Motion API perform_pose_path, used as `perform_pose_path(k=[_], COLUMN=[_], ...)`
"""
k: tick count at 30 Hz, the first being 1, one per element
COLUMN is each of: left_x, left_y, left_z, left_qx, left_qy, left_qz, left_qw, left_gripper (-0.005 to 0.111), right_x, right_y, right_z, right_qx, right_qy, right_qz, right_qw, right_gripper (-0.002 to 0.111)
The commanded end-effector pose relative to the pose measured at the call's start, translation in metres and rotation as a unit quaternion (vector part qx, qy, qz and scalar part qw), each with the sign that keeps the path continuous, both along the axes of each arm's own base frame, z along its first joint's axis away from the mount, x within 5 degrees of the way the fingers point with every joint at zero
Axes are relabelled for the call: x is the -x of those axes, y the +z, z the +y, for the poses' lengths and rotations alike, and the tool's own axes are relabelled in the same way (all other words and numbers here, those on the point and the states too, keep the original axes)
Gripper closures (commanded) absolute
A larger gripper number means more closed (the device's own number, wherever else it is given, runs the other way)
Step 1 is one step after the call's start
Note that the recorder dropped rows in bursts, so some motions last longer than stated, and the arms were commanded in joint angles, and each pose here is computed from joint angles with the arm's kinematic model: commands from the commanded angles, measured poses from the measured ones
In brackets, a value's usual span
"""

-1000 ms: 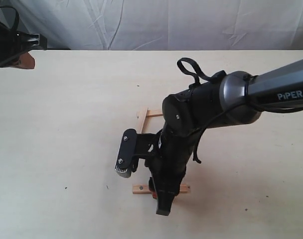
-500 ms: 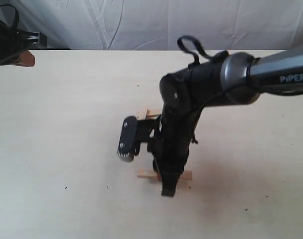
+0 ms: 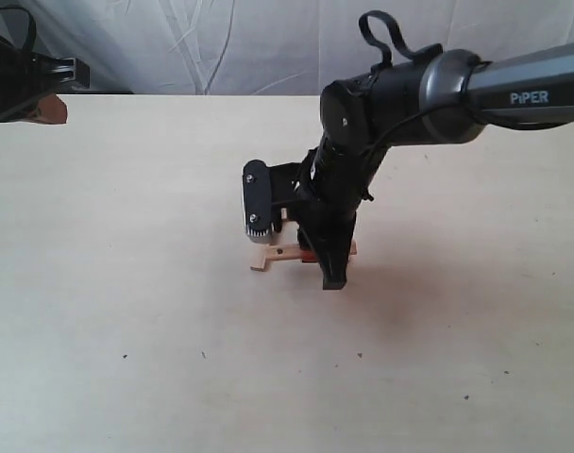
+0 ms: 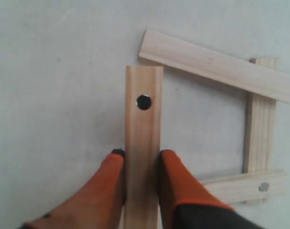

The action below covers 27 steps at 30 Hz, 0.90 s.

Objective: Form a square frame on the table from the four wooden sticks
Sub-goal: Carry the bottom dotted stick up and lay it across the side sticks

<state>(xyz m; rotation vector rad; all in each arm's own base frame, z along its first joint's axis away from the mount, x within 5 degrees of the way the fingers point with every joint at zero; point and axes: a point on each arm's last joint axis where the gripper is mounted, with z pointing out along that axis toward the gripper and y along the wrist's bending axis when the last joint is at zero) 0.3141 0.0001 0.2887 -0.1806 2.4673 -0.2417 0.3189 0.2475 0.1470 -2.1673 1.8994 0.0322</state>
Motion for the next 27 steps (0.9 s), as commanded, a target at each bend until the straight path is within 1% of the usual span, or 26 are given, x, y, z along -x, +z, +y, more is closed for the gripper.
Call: perform_pose_path(k=[1, 5, 9, 15, 21, 25, 27], left_x=[0.001, 0.001, 0.001, 0.001, 0.001, 0.002, 0.003], left_y=[0.002, 0.002, 0.002, 0.002, 0.002, -0.004, -0.006], left_z=[0.0, 0.0, 0.0, 0.0, 0.0, 0.0, 0.0], left_qx=[0.004, 0.003, 0.003, 0.003, 0.009, 0.015, 0.016], left_qy=[0.003, 0.004, 0.004, 0.004, 0.005, 0.01, 0.012], left_qz=[-0.008, -0.01, -0.01, -0.01, -0.009, -0.007, -0.008], left_qw=[1.0, 1.0, 1.0, 1.0, 1.0, 1.0, 1.0], left_gripper=[0.107, 0.107, 0.107, 0.107, 0.107, 0.107, 0.107], right_x=[-0.009, -0.013, -0.016, -0.016, -0.013, -0.013, -0.014], right_y=[-0.011, -0.016, -0.016, -0.016, -0.015, -0.014, -0.014], right_z=[0.005, 0.008, 0.013, 0.013, 0.018, 0.02, 0.022], right_qx=[-0.006, -0.007, -0.022, -0.026, -0.054, -0.071, -0.086], right_qy=[0.005, 0.003, -0.008, -0.012, -0.039, -0.056, -0.077], right_qz=[-0.012, -0.01, -0.004, -0.002, 0.02, 0.026, 0.025], right_qw=[1.0, 1.0, 1.0, 1.0, 0.998, 0.996, 0.993], right_gripper=[0.109, 0.109, 0.109, 0.109, 0.109, 0.109, 0.109])
